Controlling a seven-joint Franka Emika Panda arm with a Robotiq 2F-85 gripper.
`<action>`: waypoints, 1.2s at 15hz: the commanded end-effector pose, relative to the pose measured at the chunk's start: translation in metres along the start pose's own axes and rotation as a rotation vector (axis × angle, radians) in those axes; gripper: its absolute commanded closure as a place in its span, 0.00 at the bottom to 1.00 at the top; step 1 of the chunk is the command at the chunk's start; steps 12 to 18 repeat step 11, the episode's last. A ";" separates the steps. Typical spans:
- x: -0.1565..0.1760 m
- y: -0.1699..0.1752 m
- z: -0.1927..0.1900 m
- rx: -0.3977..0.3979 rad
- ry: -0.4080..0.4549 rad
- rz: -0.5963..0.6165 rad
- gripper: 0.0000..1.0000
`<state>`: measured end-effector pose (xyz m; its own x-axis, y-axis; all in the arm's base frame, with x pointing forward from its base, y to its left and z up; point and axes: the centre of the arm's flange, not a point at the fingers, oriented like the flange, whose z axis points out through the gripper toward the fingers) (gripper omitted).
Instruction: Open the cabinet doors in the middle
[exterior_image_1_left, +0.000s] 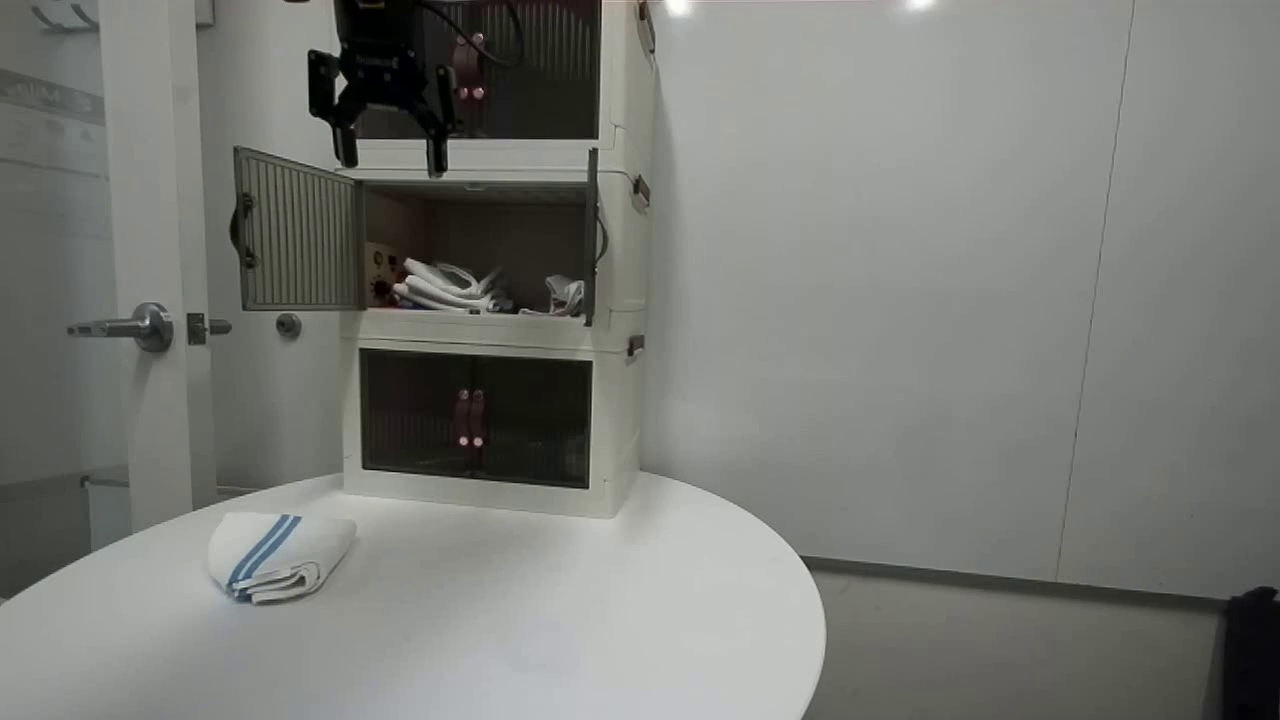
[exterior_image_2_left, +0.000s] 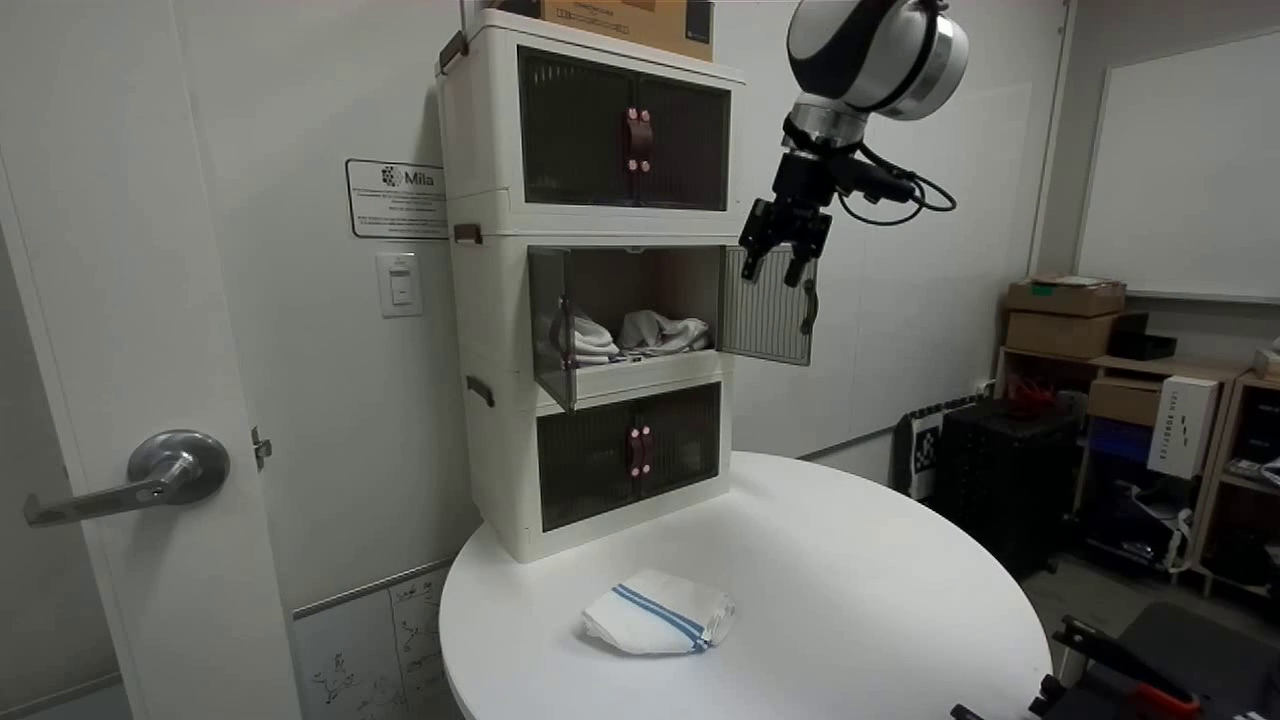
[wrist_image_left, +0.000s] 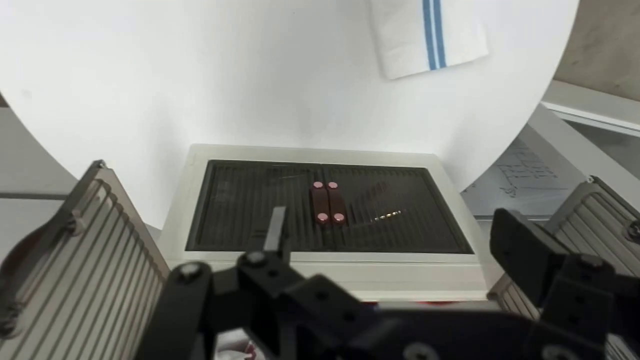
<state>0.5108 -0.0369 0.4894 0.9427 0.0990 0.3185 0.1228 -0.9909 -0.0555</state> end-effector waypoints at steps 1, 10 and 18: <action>-0.070 0.000 -0.015 -0.101 0.122 0.031 0.00; -0.100 -0.006 -0.012 -0.084 0.183 0.094 0.00; -0.100 -0.006 -0.012 -0.084 0.184 0.094 0.00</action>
